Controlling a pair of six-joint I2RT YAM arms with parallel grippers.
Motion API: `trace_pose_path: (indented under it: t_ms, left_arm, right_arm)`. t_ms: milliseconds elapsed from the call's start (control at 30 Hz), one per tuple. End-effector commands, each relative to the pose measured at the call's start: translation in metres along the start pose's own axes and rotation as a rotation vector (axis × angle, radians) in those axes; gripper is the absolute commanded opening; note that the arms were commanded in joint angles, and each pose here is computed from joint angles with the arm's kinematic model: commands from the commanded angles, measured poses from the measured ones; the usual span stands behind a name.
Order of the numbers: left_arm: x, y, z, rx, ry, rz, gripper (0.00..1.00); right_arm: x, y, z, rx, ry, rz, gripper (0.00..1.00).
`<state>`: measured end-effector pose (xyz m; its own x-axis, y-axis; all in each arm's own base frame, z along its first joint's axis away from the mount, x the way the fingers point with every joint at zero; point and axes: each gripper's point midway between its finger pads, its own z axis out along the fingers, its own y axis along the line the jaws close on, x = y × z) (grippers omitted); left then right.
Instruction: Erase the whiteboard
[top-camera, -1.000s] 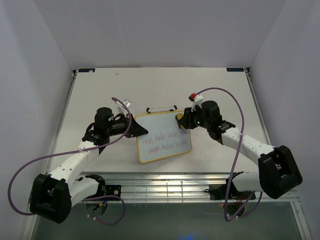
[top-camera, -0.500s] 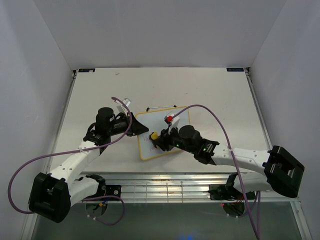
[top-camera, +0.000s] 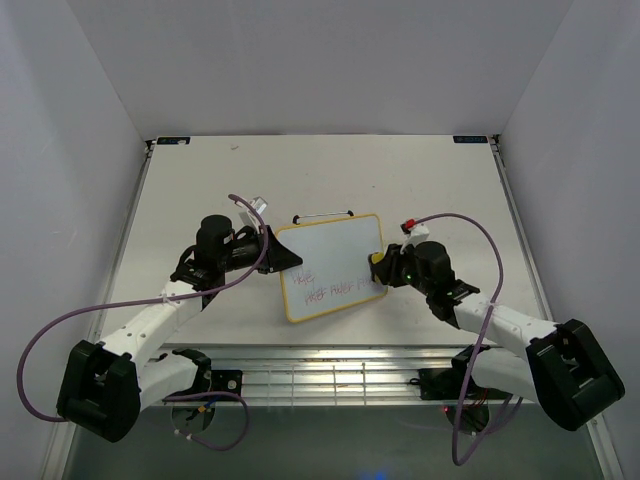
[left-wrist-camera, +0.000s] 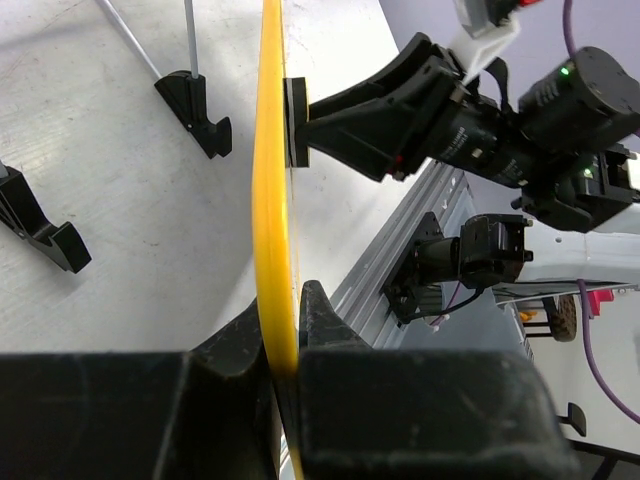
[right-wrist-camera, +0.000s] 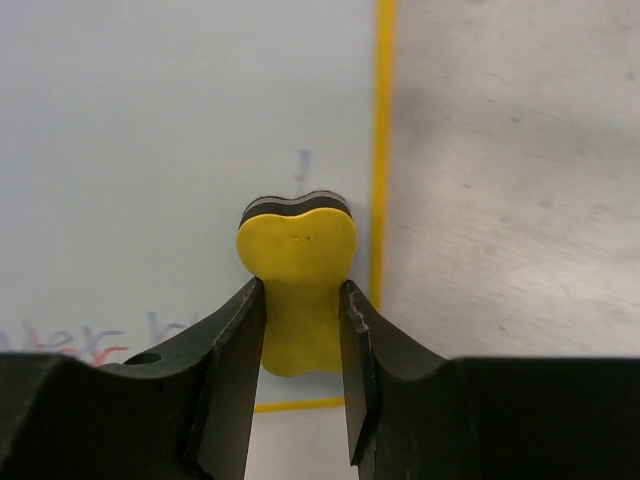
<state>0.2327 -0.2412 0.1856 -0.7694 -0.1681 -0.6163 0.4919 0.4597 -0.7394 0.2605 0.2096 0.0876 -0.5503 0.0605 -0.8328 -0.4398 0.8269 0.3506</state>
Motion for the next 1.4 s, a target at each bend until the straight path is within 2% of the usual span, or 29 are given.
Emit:
trace_pose_path:
  t_ms: [0,100,333,633,800,900,1100,1233,1367]
  left_arm:
    - [0.006,-0.075,-0.017,0.314,0.085,0.089,0.0]
    - [0.006,-0.077,-0.018,0.317,0.085,0.087,0.0]
    - [0.008,-0.073,-0.016,0.308,0.09,0.072,0.0]
    - [0.01,-0.071,-0.013,0.307,0.105,0.061,0.0]
    - [0.007,-0.073,-0.011,0.305,0.1,0.063,0.0]
    - [0.007,-0.075,-0.013,0.309,0.096,0.068,0.0]
    - [0.007,-0.074,-0.013,0.303,0.091,0.064,0.0]
    - [0.005,-0.074,-0.011,0.299,0.088,0.066,0.0]
    - [0.001,-0.07,-0.007,0.274,0.069,0.056,0.0]
  right_arm:
    - [0.039,-0.038,-0.006,0.073,0.133,0.034,0.08]
    - [0.032,-0.048,-0.006,0.082,0.124,0.048,0.08]
    - [0.002,-0.033,0.002,0.018,0.088,0.025,0.08]
    - [-0.043,0.026,0.014,-0.161,0.008,-0.013,0.08]
    - [-0.043,0.004,0.022,-0.068,0.013,-0.012,0.08]
    - [-0.037,-0.029,0.023,0.014,0.046,0.007,0.08]
    - [-0.012,-0.067,0.017,0.108,0.116,0.019,0.08]
    - [-0.013,-0.049,0.012,0.021,0.112,0.02,0.08]
    - [-0.024,-0.007,0.012,-0.092,0.065,-0.009,0.08]
